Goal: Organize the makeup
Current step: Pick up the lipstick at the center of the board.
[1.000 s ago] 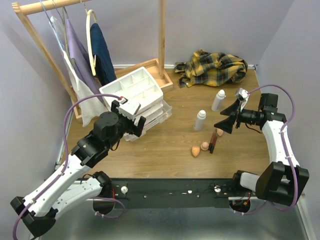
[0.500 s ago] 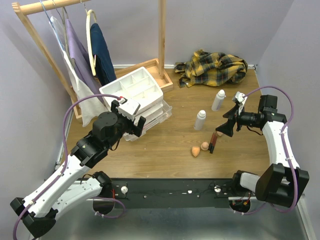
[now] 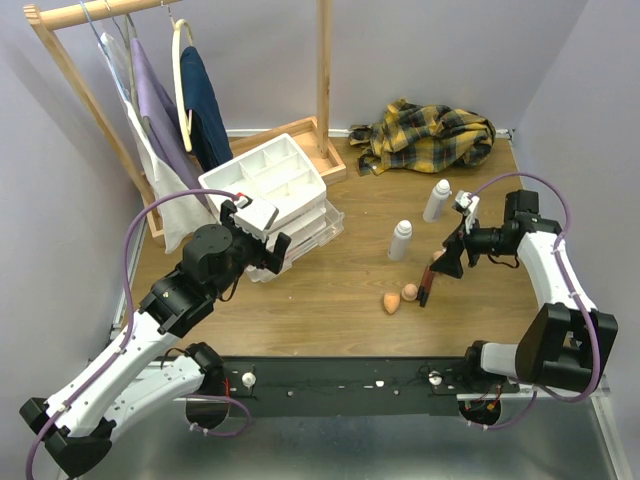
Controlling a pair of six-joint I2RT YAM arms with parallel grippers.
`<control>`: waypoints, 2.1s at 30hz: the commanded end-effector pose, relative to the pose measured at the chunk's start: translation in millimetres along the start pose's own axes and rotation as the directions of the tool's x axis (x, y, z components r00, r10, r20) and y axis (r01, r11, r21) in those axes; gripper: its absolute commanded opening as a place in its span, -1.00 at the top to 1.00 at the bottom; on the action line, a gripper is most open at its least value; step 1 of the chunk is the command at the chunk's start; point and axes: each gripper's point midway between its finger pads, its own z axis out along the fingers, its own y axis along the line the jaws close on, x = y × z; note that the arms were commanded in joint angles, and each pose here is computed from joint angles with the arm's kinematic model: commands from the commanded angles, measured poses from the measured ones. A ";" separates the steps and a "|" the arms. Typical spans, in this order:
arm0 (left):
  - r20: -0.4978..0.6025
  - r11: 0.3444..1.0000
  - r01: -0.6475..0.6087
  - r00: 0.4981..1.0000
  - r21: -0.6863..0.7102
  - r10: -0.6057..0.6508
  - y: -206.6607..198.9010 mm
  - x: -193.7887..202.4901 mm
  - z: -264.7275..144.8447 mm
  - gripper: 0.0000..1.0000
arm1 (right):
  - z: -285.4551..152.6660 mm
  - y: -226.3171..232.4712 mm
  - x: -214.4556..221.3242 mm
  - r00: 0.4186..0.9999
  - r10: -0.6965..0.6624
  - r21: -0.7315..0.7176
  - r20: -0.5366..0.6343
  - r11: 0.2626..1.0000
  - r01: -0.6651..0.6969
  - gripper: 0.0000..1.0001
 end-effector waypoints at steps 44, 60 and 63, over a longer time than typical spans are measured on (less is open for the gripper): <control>0.018 1.000 0.018 1.000 0.014 -0.019 0.5 -1.8 0.0 -0.97 | 31.5 31.6 52.1 0.831 -0.535 -0.347 -0.149 0.816 0.463 -1.00; 0.018 1.000 0.019 1.000 0.016 -0.019 0.8 -1.1 -0.3 -0.97 | 49.9 27.3 82.5 0.738 -0.612 -0.452 -0.282 0.764 0.461 -0.14; 0.019 1.000 0.019 1.000 0.014 -0.020 1.0 -1.4 -0.2 -0.98 | 49.4 25.2 87.0 0.722 -0.620 -0.454 -0.308 0.762 0.461 0.02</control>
